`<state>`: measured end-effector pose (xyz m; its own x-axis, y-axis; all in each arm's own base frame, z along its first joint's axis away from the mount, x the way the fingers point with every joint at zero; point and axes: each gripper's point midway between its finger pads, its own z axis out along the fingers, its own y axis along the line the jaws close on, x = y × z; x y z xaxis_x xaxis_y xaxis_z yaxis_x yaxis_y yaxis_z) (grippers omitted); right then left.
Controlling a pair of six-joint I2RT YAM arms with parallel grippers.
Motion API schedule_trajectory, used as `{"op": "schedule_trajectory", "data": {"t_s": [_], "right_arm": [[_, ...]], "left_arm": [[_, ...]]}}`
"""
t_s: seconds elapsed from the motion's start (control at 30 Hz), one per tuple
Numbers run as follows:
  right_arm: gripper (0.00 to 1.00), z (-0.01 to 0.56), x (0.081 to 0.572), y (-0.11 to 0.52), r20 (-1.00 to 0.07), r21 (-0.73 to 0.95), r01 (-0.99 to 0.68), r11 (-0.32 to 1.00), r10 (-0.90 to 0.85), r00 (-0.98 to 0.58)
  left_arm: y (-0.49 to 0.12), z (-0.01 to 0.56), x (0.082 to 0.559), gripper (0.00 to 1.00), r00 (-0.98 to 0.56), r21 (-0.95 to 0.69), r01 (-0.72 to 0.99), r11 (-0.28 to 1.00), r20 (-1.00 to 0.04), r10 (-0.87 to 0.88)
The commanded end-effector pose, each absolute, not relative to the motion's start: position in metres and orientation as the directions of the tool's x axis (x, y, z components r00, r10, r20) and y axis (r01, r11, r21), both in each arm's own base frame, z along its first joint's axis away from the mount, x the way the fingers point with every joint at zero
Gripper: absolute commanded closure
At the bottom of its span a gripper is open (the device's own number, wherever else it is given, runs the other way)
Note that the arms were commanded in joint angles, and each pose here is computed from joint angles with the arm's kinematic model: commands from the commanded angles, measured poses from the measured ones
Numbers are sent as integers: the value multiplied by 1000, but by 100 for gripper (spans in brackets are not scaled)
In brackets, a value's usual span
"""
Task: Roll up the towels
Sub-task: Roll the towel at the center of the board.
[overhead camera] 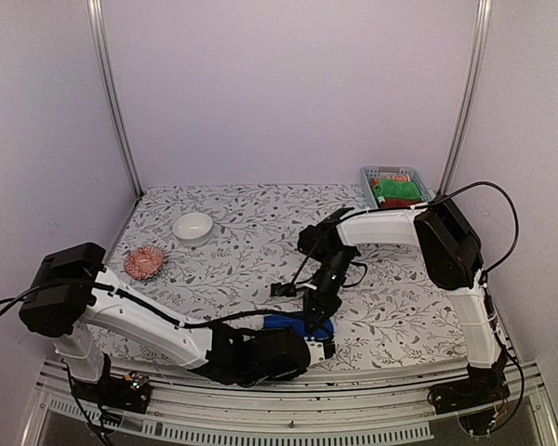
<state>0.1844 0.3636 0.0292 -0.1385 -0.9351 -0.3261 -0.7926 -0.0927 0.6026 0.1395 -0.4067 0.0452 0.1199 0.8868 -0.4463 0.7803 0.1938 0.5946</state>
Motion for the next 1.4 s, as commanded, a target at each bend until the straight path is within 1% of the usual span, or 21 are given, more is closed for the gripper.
{"op": "schedule_trajectory", "data": {"t_s": [0.0, 0.13, 0.27, 0.37, 0.5, 0.57, 0.67, 0.73, 0.8, 0.9, 1.0, 1.1, 1.13, 1.17, 1.23, 1.3, 1.37], "right_arm": [[87, -43, 165, 329, -109, 620, -785, -7, -991, -77], [86, -45, 164, 328, -105, 625, -781, -6, -991, -77], [86, -44, 164, 328, -111, 625, -781, -9, -991, -78], [86, -41, 166, 329, -120, 624, -781, -12, -990, -80], [85, -33, 166, 330, -138, 632, -775, -17, -986, -90], [82, -21, 166, 331, -163, 633, -774, -27, -982, -100], [68, 13, 183, 333, -237, 578, -815, -47, -965, -112], [57, 35, 197, 329, -263, 549, -836, -21, -953, -149], [51, 62, 210, 321, -307, 522, -853, -6, -934, -181], [49, 100, 225, 306, -377, 487, -873, 19, -897, -229], [49, 131, 230, 288, -455, 445, -895, 36, -852, -261], [49, 149, 239, 277, -544, 338, -940, 56, -803, -243], [49, 154, 246, 274, -578, 256, -964, 74, -788, -214], [49, 156, 252, 268, -594, 175, -977, 119, -779, -201], [48, 159, 252, 261, -644, 48, -989, 138, -753, -137], [46, 163, 254, 258, -668, -67, -987, 147, -741, -65], [46, 166, 253, 259, -668, -134, -981, 140, -744, -15]], "left_arm": [[-407, 59, 165, 38, 131, 665, 712, 225, -440, 888], [-401, 53, 179, 39, 100, 663, 708, 241, -432, 896], [-394, 38, 186, 43, 63, 631, 736, 244, -423, 904], [-391, 29, 185, 49, 48, 607, 758, 240, -418, 907], [-388, 23, 184, 63, 37, 588, 773, 239, -417, 908], [-386, 18, 184, 69, 24, 569, 787, 239, -415, 909], [-382, 12, 182, 79, 5, 546, 802, 242, -411, 911], [-379, 8, 181, 83, -15, 520, 817, 250, -415, 910], [-378, 7, 179, 85, -37, 487, 833, 263, -425, 905], [-378, 8, 177, 87, -82, 413, 863, 292, -455, 887], [-380, 9, 175, 87, -152, 300, 895, 330, -490, 859], [-379, 7, 178, 87, -244, 161, 916, 367, -504, 829], [-379, 5, 179, 87, -277, 112, 918, 379, -502, 819], [-379, 2, 181, 88, -313, 67, 916, 396, -499, 808], [-381, -3, 179, 88, -371, -52, 917, 396, -480, 795], [-383, -7, 181, 88, -424, -134, 901, 412, -465, 777], [-384, -11, 186, 89, -485, -209, 874, 440, -444, 753]]}}
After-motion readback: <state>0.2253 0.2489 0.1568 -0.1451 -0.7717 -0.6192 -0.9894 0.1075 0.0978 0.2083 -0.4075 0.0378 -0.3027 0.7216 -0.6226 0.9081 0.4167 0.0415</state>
